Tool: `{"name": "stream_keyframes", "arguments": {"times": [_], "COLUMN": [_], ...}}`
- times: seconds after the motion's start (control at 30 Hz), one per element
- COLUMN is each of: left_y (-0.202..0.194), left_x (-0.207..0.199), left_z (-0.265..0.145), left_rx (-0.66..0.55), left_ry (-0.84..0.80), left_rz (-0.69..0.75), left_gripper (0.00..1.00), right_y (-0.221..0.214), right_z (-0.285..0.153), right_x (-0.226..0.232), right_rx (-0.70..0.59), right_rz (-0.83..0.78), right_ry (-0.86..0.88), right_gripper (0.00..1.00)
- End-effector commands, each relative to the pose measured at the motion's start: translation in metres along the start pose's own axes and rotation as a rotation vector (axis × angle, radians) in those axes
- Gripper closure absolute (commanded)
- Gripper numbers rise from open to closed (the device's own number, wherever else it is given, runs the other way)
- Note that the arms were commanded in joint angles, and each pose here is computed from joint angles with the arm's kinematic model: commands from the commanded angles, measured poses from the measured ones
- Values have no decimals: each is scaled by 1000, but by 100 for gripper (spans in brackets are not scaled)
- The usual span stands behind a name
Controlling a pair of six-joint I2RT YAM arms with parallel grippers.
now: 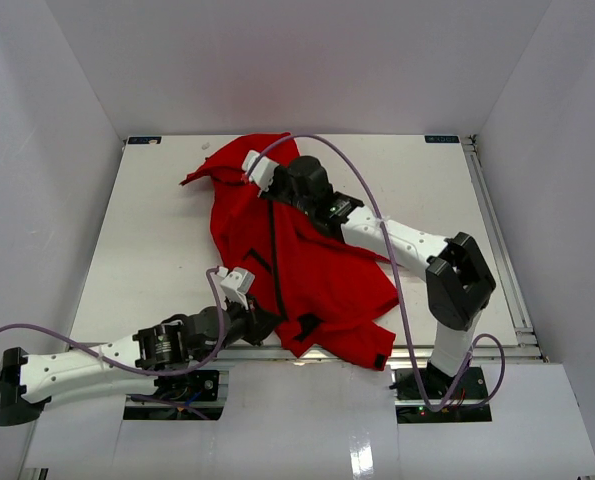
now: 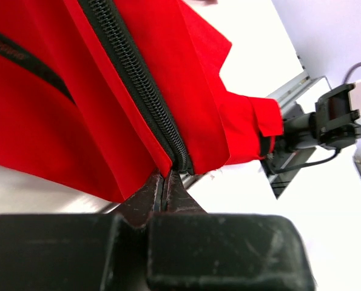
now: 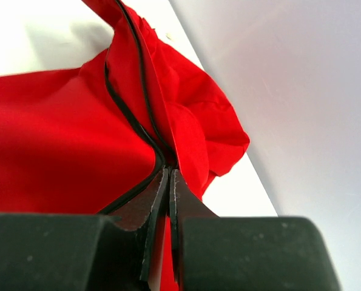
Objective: Zip up the jacket
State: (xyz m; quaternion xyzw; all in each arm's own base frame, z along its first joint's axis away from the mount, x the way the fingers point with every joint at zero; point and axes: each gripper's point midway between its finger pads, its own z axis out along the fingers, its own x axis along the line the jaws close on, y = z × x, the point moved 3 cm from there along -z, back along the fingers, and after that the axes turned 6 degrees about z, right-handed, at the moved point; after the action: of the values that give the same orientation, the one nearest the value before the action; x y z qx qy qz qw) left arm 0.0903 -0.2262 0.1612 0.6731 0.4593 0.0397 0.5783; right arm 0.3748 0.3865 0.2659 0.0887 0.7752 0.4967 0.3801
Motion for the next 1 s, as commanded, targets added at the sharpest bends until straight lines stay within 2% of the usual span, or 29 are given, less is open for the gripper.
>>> {"name": "stream_keyframes", "arguments": {"times": [0.0, 0.1, 0.27, 0.53, 0.7, 0.97], "left_y": [-12, -9, 1, 6, -8, -10], "left_x": [-18, -18, -18, -39, -45, -53], "left_z": [0, 2, 2, 0, -3, -9], "left_rx": [72, 58, 28, -20, 27, 42], "left_ry": [-109, -97, -83, -251, -341, -415], "left_rz": [50, 58, 90, 184, 233, 316], "left_gripper": [100, 100, 100, 100, 100, 100], "right_y": [40, 23, 18, 11, 15, 13], "right_z": [5, 25, 35, 61, 57, 40], "right_x": [-119, -148, -200, -247, -269, -300], "right_rx": [-198, -181, -229, -344, -454, -586], "right_rz": [45, 47, 37, -35, -87, -111], "right_ry": [-262, -284, -345, -430, -517, -635], "right_gripper": [92, 92, 92, 92, 92, 92]}}
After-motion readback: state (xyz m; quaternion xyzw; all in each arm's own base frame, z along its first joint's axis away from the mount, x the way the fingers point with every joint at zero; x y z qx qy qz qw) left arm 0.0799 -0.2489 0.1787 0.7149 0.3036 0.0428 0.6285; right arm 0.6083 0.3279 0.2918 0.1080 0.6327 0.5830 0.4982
